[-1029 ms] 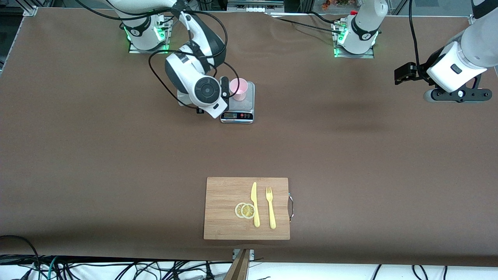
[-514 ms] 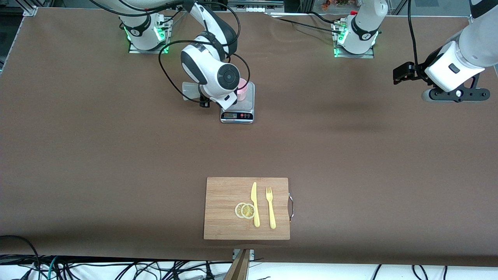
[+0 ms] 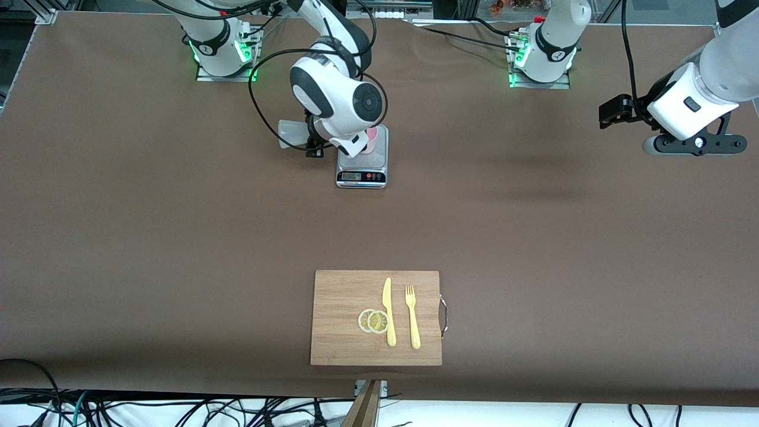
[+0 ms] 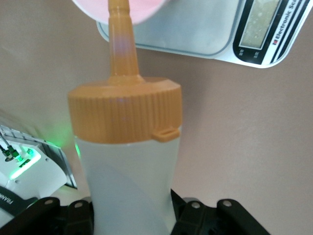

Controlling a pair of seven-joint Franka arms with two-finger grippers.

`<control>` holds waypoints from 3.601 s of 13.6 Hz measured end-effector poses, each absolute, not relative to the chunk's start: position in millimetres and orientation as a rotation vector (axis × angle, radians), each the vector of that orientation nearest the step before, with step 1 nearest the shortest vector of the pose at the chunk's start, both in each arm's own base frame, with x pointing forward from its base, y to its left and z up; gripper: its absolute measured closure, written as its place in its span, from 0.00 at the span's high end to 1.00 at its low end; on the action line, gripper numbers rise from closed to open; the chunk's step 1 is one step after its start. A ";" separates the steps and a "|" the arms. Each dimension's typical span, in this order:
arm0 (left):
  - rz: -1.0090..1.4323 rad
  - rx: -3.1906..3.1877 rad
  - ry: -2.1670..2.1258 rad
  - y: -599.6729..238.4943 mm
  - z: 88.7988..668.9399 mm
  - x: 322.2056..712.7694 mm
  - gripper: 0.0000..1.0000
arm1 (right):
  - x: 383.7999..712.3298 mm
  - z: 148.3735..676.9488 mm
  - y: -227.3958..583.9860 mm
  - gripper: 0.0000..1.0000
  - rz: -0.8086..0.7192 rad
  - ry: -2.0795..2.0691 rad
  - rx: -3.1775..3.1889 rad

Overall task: Add sauce to pink cup with both arms
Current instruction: 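Tilt the bottle nozzle into the pink cup with the right gripper, then carry the sauce bottle back beside its spot with the right gripper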

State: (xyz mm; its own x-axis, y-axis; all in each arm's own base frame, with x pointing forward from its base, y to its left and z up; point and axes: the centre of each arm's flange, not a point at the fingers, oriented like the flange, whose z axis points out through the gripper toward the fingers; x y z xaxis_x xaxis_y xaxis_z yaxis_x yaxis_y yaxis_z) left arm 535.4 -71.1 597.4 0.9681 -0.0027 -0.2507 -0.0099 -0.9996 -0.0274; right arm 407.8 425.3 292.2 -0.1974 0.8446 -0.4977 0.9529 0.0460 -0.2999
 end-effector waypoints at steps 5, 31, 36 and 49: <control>0.393 -3.088 0.010 -71.2 597.4 535.4 1.00 | 400.1 291.9 433.7 0.28 -0.873 2.101 1.826; 0.393 -3.088 0.011 -71.4 597.4 535.4 1.00 | 566.3 332.8 275.8 0.28 -0.448 2.559 2.374; 0.388 -3.089 0.011 -71.5 598.5 535.6 1.00 | 618.0 312.0 111.8 0.28 0.249 2.800 2.666; 0.377 -3.092 0.012 -71.8 601.2 537.7 1.00 | 544.4 103.4 -40.3 0.28 1.664 2.796 2.750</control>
